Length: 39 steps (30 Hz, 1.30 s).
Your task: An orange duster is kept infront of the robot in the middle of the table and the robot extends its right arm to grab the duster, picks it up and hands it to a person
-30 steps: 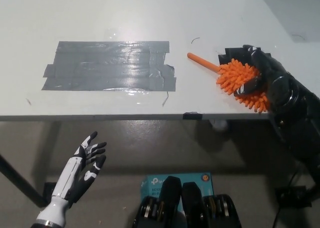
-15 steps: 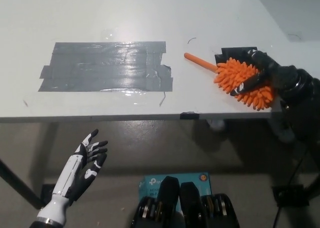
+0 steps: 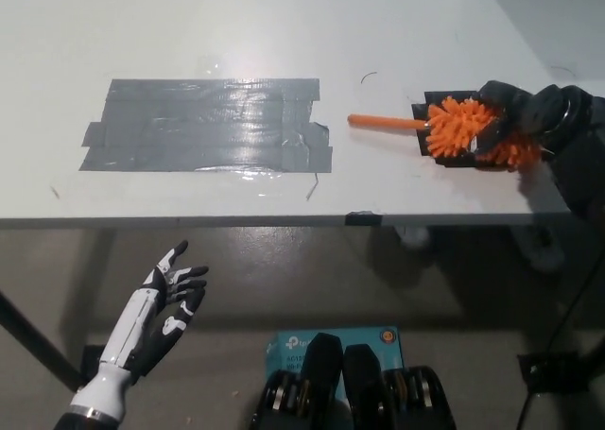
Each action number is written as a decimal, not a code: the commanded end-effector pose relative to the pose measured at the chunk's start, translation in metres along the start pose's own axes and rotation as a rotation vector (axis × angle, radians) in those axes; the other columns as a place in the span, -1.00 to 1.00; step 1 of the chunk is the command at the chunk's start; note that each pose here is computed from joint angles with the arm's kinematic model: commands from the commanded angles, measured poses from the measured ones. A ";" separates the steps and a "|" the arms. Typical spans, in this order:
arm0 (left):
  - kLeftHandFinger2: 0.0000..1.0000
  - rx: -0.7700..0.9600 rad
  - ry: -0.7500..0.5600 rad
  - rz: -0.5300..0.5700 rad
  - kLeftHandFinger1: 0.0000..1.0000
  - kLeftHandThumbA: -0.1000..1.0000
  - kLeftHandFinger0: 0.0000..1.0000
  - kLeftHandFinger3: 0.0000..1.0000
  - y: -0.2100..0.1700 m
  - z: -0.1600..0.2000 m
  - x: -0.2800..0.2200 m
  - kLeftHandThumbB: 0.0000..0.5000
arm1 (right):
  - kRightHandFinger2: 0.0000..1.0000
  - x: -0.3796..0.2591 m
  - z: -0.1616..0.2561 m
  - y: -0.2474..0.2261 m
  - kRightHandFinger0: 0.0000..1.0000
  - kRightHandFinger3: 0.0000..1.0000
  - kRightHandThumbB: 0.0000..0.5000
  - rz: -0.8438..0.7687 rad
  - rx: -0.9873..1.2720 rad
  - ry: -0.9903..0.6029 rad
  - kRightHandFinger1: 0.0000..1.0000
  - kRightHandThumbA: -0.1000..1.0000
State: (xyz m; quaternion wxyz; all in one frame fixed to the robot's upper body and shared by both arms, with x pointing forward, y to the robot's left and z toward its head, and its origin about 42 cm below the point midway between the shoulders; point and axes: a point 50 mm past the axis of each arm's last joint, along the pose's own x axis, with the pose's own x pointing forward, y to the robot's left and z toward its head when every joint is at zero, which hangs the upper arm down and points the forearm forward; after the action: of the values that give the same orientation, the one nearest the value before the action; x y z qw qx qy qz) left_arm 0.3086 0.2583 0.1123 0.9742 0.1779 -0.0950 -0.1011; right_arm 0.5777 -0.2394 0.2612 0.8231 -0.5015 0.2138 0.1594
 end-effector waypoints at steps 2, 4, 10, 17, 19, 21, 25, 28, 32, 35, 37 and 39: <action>0.59 0.020 -0.071 -0.020 0.50 0.70 0.46 1.00 0.006 0.011 0.010 -0.65 | -0.02 0.007 -0.014 0.030 -0.86 0.61 -0.23 0.105 -0.074 0.054 -0.22 -1.00; 0.59 0.025 -0.076 -0.020 0.50 0.71 0.45 1.00 0.007 0.011 0.011 -0.67 | -0.08 0.007 -0.013 0.029 -0.93 0.77 -0.24 0.093 -0.063 0.046 -0.23 -1.00; 0.57 0.030 -0.088 -0.025 0.46 0.74 0.39 1.00 0.009 0.012 0.015 -0.62 | -0.27 0.005 -0.025 0.028 -1.00 0.81 -0.50 0.104 0.073 -0.026 -0.41 -1.00; 0.57 0.023 -0.102 -0.030 0.44 0.70 0.36 1.00 0.009 0.013 0.019 -0.69 | -0.23 -0.007 -0.036 0.026 -1.00 -0.21 -0.50 0.212 0.506 -0.216 -0.85 -1.00; 0.55 0.025 -0.101 -0.031 0.42 0.69 0.35 1.00 0.010 0.013 0.019 -0.68 | 0.10 -0.015 -0.035 0.023 -1.00 -0.63 -0.43 0.281 0.606 -0.286 -0.74 -1.00; 0.56 0.028 -0.100 -0.032 0.42 0.69 0.35 1.00 0.011 0.013 0.020 -0.65 | 0.30 -0.020 -0.034 0.021 -1.00 -0.36 -0.44 0.330 0.685 -0.339 -0.56 -1.00; 0.57 0.032 -0.108 -0.033 0.41 0.67 0.36 1.00 0.010 0.013 0.020 -0.76 | 0.41 -0.035 -0.033 0.016 -1.00 0.78 -0.51 0.420 0.820 -0.433 -0.29 -1.00; 0.57 0.033 -0.108 -0.035 0.41 0.66 0.36 1.00 0.010 0.012 0.020 -0.73 | 0.35 -0.044 -0.031 0.015 -1.00 0.75 -0.55 0.495 0.888 -0.539 -0.50 -1.00; 0.57 0.027 -0.104 -0.036 0.41 0.65 0.36 1.00 0.010 0.012 0.020 -0.74 | 0.37 -0.049 -0.023 0.020 -1.00 0.61 -0.54 0.567 0.971 -0.664 -0.55 -1.00; 0.57 0.027 -0.107 -0.039 0.40 0.62 0.35 1.00 0.010 0.012 0.021 -0.78 | 0.39 -0.060 -0.005 0.025 -1.00 0.40 -0.42 0.569 0.996 -0.773 -0.56 -1.00; 0.57 0.028 -0.102 -0.039 0.40 0.61 0.35 1.00 0.010 0.013 0.020 -0.77 | 0.35 -0.067 0.007 0.027 -1.00 0.31 -0.41 0.570 1.000 -0.825 -0.63 -1.00; 0.57 0.034 -0.102 -0.040 0.40 0.62 0.35 1.00 0.010 0.014 0.021 -0.75 | 0.42 -0.078 0.023 0.032 -1.00 0.37 -0.43 0.609 1.017 -0.911 -0.59 -1.00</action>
State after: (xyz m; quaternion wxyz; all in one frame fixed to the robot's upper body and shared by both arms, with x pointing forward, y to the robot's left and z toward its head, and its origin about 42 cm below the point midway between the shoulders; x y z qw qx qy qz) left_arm 0.3173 0.2586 0.1074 0.9733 0.1798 -0.0882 -0.1123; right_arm 0.5216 -0.2681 0.2166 0.9465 -0.0746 0.1726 0.2621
